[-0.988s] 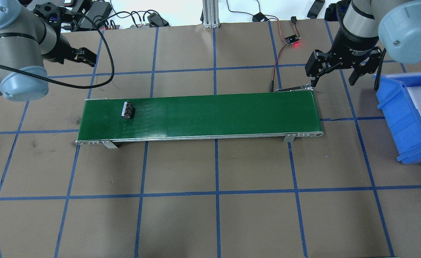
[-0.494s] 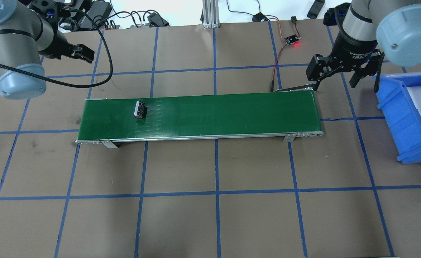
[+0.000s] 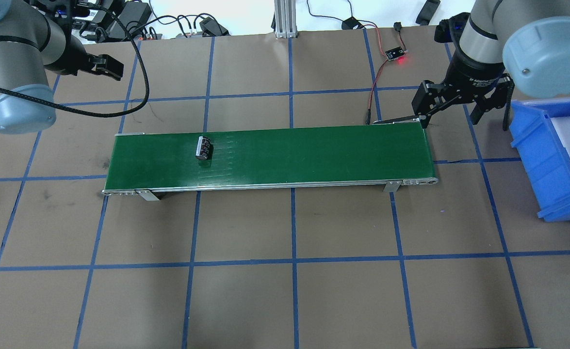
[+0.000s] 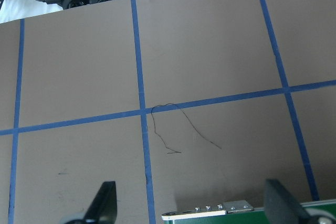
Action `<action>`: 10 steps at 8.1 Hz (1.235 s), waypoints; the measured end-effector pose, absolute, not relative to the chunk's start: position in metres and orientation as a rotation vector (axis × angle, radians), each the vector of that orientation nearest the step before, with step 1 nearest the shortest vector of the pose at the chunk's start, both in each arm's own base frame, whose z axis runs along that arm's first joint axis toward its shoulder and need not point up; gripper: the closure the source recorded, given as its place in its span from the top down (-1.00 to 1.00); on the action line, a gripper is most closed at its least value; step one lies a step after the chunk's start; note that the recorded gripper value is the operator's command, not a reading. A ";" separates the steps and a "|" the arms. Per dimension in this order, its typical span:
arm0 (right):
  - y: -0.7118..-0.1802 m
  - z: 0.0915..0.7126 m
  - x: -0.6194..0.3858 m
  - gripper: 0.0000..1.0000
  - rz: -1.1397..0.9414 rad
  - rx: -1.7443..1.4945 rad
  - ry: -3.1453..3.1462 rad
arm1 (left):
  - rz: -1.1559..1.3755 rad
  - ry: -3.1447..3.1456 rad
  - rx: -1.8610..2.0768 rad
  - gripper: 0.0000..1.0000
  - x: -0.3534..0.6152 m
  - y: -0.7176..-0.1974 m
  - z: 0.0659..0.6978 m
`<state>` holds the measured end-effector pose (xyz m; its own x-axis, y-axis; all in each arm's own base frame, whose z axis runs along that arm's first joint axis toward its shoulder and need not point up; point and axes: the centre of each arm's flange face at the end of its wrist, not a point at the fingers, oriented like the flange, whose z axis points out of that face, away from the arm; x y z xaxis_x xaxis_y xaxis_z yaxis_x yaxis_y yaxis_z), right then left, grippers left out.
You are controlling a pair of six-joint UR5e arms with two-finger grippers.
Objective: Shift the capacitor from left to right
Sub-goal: 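Raise the left gripper away while the right gripper lowers to the belt end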
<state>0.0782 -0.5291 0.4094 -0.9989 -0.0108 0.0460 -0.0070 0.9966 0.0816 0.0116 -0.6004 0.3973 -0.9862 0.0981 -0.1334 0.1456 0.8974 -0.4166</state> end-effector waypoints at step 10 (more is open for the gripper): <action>-0.532 0.339 0.094 1.00 0.037 0.012 -3.267 | 0.053 3.184 -0.008 1.00 -0.011 -0.508 0.451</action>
